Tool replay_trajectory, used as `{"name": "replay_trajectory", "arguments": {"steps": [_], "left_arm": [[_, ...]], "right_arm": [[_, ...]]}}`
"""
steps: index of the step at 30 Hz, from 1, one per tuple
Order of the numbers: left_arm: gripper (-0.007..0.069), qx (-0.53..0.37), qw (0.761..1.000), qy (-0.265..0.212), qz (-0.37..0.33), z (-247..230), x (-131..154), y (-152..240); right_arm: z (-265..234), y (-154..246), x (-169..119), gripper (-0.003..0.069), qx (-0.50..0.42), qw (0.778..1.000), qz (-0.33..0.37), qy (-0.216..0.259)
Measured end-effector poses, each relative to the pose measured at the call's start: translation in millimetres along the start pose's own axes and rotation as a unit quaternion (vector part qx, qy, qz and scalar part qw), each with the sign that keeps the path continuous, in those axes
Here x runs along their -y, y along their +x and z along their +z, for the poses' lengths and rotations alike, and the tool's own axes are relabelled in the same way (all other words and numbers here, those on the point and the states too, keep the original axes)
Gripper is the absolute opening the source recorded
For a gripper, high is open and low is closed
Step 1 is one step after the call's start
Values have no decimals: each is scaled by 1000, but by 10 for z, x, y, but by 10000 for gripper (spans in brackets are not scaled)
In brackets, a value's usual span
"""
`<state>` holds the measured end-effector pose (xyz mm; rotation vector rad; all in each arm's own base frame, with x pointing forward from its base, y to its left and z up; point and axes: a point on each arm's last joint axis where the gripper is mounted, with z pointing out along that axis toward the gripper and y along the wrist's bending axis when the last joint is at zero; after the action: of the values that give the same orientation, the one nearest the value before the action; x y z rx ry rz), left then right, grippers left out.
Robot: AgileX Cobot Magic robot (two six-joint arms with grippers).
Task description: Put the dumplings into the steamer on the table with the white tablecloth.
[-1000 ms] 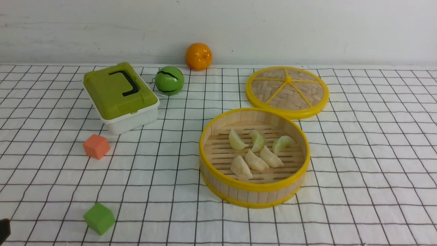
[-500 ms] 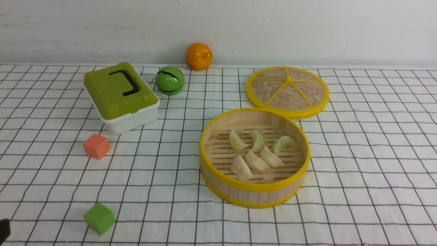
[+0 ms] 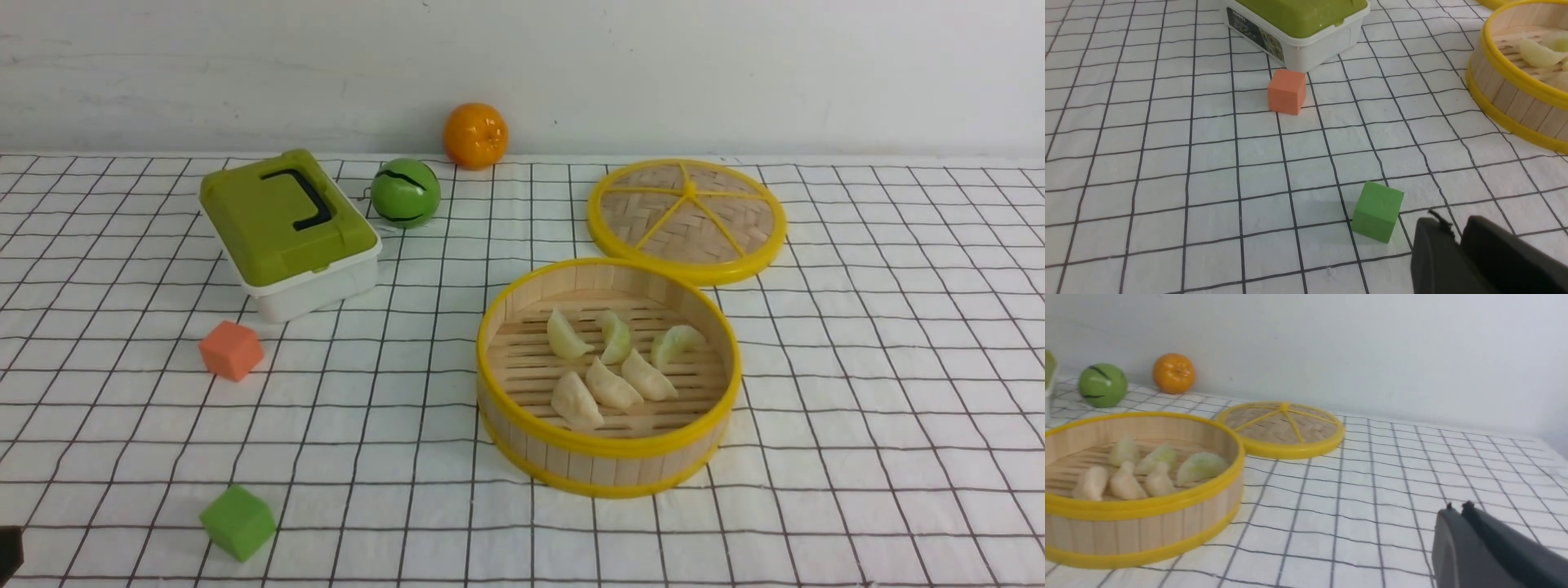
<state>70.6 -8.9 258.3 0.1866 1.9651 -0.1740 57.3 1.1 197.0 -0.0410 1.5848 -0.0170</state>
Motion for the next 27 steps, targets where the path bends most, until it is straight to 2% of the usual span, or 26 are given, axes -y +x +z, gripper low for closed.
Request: {"name": "replay_trajectory", "arguments": {"steps": [3, 7, 8, 27], "left_arm": [[92, 0, 1000, 0, 0, 0, 0, 0], [93, 0, 1000, 0, 0, 0, 0, 0], [94, 0, 1000, 0, 0, 0, 0, 0], [115, 0, 1000, 0, 0, 0, -1, 1]], "right_arm": [[-10, 92, 17, 6, -49, 998, 15, 23], [-36, 232, 6, 11, -128, 990, 56, 8], [-41, 239, 5, 13, -135, 988, 71, 23], [-48, 241, 8, 37, -144, 986, 83, 27]]}}
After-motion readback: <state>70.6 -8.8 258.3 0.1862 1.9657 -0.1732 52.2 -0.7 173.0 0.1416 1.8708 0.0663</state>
